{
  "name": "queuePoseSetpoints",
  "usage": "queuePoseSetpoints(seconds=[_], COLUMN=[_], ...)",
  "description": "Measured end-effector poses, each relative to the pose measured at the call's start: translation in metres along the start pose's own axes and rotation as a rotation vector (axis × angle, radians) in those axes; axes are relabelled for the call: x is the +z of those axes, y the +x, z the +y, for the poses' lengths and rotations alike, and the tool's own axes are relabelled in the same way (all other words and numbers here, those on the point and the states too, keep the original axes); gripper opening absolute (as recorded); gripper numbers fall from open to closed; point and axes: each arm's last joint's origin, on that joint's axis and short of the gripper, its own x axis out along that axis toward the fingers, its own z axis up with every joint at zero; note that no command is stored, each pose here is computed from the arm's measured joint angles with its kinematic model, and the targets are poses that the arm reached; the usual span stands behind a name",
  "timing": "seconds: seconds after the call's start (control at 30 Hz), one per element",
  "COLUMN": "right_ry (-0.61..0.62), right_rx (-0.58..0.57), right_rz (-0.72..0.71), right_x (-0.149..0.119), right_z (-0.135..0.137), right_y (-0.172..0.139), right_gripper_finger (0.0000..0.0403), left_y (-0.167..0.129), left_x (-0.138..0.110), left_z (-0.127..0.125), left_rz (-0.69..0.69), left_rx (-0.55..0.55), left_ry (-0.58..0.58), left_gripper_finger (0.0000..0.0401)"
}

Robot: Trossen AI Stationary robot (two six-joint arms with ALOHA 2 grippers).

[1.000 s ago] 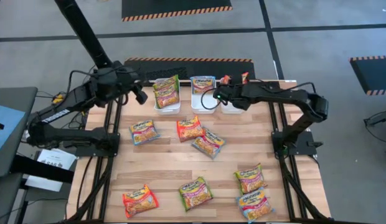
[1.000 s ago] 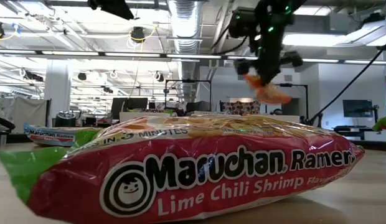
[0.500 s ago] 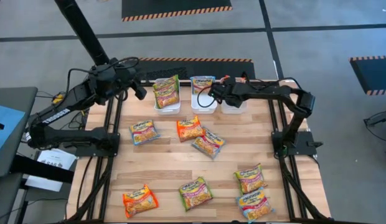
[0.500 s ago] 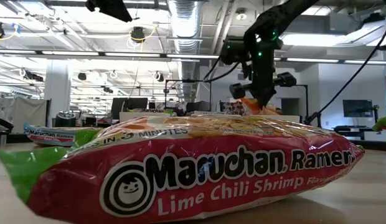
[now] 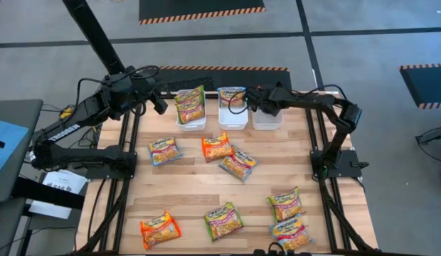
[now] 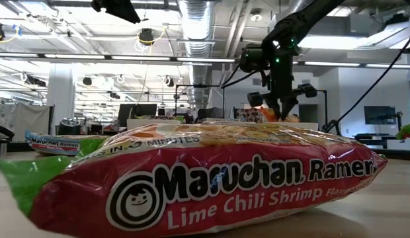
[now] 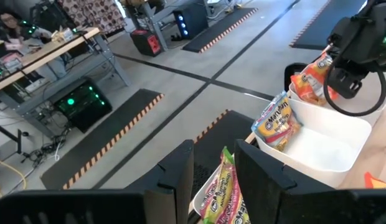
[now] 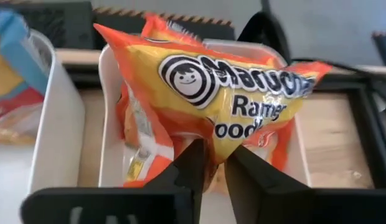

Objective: Sort Maruchan noodles
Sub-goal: Put the orange noodle pack into the right white bin, then put the blue noodle pack into the middle white bin

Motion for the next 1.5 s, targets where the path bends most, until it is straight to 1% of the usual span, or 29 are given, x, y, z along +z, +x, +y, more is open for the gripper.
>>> queuePoseSetpoints(seconds=[0.17, 0.27, 0.43, 0.57, 0.7, 0.83, 1.1, 1.2, 1.3, 1.4, 1.5], right_ry=[-0.029, -0.033, -0.042, -0.078, -0.080, -0.158, -0.278, -0.320, -0.383, -0.436, -0.500], right_rx=[0.057, 0.070, 0.078, 0.084, 0.113, 0.203, 0.436, 0.512, 0.566, 0.606, 0.631], right_rz=[0.068, 0.084, 0.104, 0.103, 0.088, 0.097, 0.109, 0.123, 0.147, 0.190, 0.247], right_x=[0.001, 0.001, 0.012, 0.024, 0.036, 0.051, 0.083, 0.090, 0.089, 0.080, 0.066], right_z=[0.000, 0.001, 0.001, 0.002, 0.005, 0.008, 0.012, 0.011, 0.011, 0.014, 0.017], right_y=[0.002, 0.001, -0.010, -0.021, -0.033, -0.048, -0.085, -0.100, -0.114, -0.127, -0.141], right_gripper_finger=[0.0119, 0.0141, 0.0174, 0.0188, 0.0191, 0.0191, 0.0191, 0.0191, 0.0191, 0.0191, 0.0191], left_y=[0.000, 0.000, 0.000, 0.000, 0.001, 0.002, 0.000, -0.005, -0.011, -0.014, -0.016], left_x=[0.000, 0.000, 0.000, 0.000, -0.003, -0.005, -0.004, 0.002, 0.007, 0.008, 0.006], left_z=[0.000, 0.000, 0.000, 0.001, 0.003, 0.003, 0.005, 0.007, 0.008, 0.006, 0.003], left_rz=[0.000, 0.000, 0.000, 0.003, 0.024, 0.049, 0.054, 0.043, 0.036, 0.043, 0.075], left_rx=[0.001, 0.001, 0.002, 0.007, 0.017, 0.003, -0.010, -0.062, -0.136, -0.242, -0.373], left_ry=[0.003, 0.004, 0.004, 0.003, 0.003, -0.006, -0.063, -0.078, -0.112, -0.165, -0.210], left_gripper_finger=[0.0104, 0.0104, 0.0104, 0.0104, 0.0104, 0.0104, 0.0104, 0.0104, 0.0104, 0.0104, 0.0104])
